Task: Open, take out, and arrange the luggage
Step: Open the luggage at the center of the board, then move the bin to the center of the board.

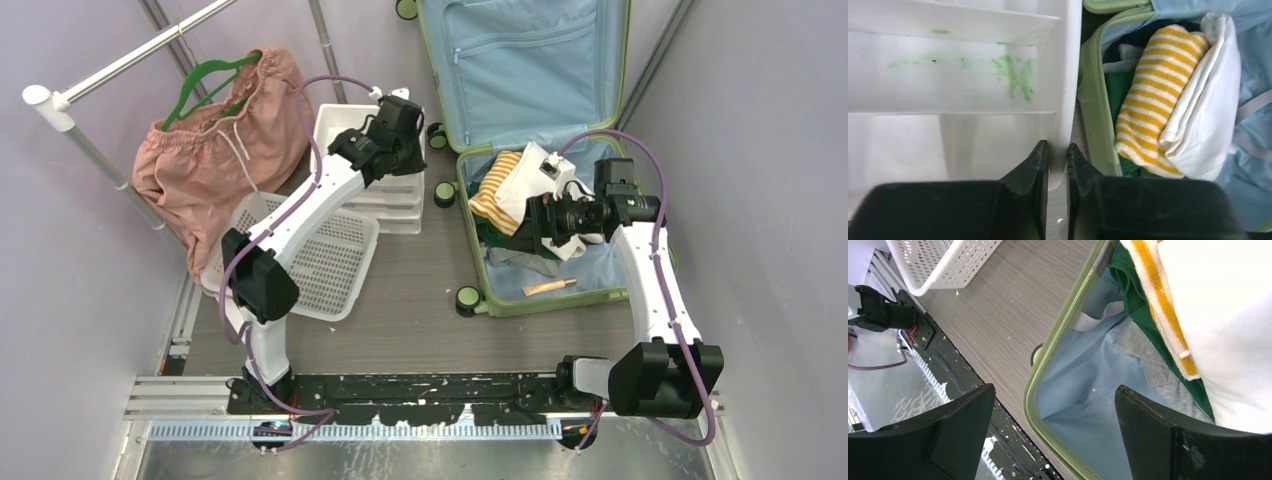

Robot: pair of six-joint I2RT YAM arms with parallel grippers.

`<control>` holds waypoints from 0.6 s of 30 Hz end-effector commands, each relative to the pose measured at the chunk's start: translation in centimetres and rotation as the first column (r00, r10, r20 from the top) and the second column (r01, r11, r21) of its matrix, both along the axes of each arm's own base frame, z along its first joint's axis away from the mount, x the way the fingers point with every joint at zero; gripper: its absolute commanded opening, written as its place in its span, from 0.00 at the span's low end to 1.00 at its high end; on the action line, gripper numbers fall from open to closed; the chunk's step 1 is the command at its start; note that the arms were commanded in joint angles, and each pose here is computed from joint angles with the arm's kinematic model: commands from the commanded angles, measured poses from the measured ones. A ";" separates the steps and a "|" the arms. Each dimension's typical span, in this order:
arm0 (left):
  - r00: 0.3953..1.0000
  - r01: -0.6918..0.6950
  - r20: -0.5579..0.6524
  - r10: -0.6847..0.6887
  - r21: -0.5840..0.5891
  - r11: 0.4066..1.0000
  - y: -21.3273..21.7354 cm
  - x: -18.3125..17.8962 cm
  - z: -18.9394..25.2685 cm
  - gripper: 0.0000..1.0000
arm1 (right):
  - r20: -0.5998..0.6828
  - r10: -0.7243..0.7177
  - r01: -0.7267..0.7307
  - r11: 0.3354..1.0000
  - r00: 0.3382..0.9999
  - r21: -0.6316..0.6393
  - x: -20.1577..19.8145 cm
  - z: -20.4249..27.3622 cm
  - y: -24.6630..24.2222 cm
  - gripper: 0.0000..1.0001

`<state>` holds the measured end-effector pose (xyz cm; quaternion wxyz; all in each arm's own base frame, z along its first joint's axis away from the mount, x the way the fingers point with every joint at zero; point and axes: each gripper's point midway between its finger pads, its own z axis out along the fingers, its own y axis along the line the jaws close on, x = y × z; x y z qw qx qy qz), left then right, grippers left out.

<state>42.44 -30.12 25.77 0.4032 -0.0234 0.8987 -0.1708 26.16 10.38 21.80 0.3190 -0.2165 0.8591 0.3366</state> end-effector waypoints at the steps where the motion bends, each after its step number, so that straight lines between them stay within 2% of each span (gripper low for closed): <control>1: 0.996 -0.087 0.014 0.091 -0.182 0.979 -2.4 0.6 3.6 0.16 | 0.063 0.004 -0.006 1.000 0.998 0.021 0.1 1.3 0.2 0.95; 4: 0.997 -0.070 -0.007 0.071 -0.209 0.975 -3.8 0.7 3.3 0.24 | 0.063 0.004 -0.005 1.000 0.998 0.022 0.1 1.4 0.2 0.95; 13: 0.999 0.035 0.049 -0.023 -0.259 0.965 -5.2 -0.1 6.1 0.64 | 0.075 0.004 -0.006 1.000 0.997 0.015 -0.2 1.8 0.1 0.96; 18: 0.967 0.237 0.154 -0.205 -0.229 0.944 -5.1 -2.9 9.2 0.69 | 0.082 0.011 -0.012 1.000 0.997 0.011 -0.2 2.1 0.1 0.96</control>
